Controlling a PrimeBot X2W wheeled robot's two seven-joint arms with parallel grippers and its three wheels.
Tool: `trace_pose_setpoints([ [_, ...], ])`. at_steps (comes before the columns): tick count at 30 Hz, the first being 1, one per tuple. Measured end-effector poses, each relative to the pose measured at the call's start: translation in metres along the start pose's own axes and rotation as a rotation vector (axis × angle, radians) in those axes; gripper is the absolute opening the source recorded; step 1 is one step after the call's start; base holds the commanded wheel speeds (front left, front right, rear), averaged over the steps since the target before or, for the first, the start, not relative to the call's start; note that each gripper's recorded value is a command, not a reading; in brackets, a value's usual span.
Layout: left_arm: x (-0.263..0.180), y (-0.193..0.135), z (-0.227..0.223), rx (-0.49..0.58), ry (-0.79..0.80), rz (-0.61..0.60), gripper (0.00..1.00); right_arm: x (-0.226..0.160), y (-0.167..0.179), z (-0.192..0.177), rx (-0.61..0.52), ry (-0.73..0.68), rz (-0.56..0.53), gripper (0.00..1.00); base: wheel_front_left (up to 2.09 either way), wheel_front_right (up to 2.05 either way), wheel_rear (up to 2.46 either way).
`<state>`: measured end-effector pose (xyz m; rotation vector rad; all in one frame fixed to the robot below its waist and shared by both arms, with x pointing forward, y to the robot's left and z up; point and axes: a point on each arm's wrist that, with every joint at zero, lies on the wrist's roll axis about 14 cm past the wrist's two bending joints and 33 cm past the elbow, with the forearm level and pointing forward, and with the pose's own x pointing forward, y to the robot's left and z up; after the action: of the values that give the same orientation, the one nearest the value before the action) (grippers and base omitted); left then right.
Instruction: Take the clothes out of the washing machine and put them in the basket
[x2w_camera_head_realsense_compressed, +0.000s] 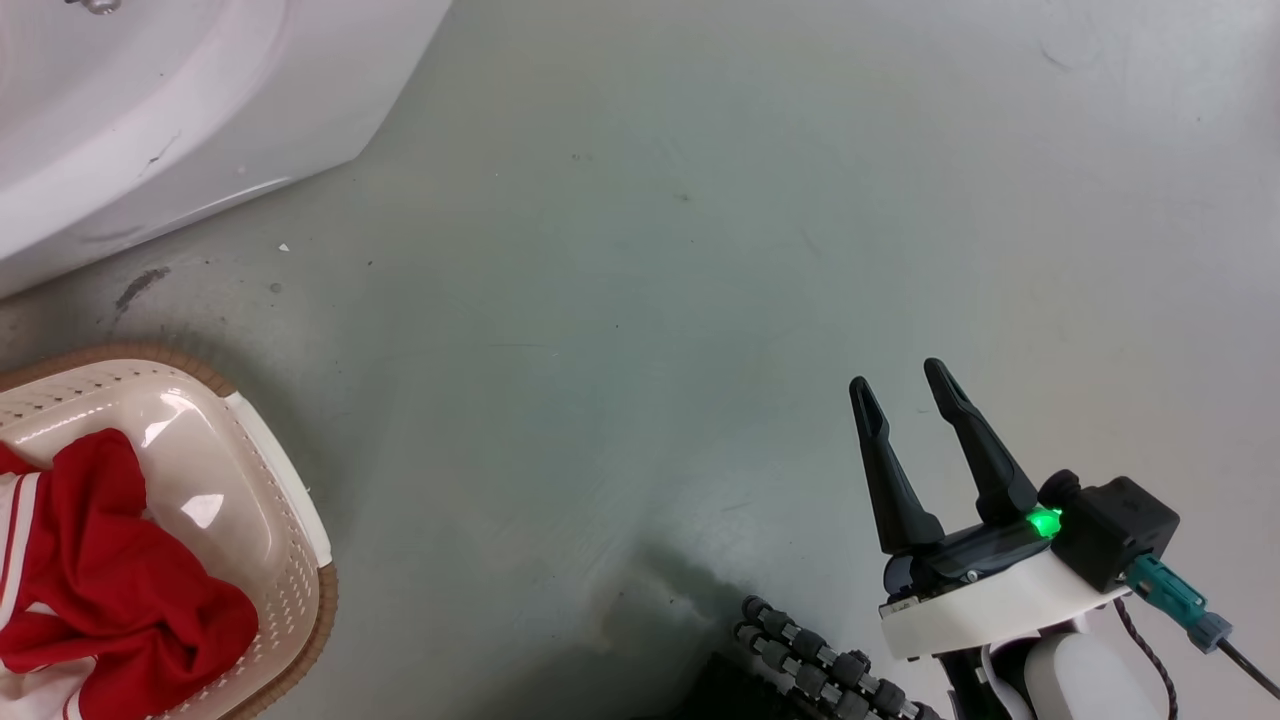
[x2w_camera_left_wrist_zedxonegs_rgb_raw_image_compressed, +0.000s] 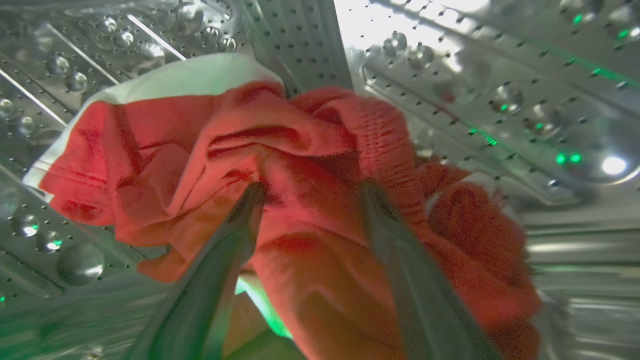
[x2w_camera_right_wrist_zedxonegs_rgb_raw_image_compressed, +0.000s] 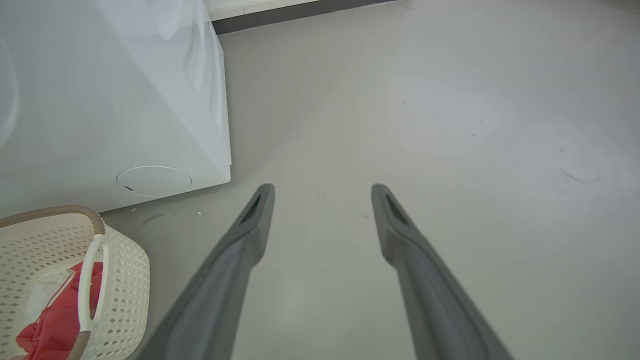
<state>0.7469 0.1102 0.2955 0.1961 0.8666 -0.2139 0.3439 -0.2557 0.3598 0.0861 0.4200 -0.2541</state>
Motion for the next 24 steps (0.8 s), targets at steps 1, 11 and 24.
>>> trace_pose_setpoints([
  [1, 0.001, 0.001, -0.003, 0.010, 0.011, 0.004, 1.00, 0.000, 0.000, 0.000, 0.000, 0.000, 0.000, 1.00, 0.00, 0.00, 0.00],
  [11, 0.011, 0.004, -0.004, -0.037, -0.039, 0.028, 0.00, 0.002, 0.001, -0.004, 0.002, 0.012, -0.001, 1.00, 0.00, 0.00, 0.00],
  [24, 0.011, 0.011, 0.027, -0.063, -0.274, 0.084, 0.00, 0.005, 0.002, 0.004, 0.008, -0.013, 0.007, 1.00, 0.00, 0.00, 0.00],
])
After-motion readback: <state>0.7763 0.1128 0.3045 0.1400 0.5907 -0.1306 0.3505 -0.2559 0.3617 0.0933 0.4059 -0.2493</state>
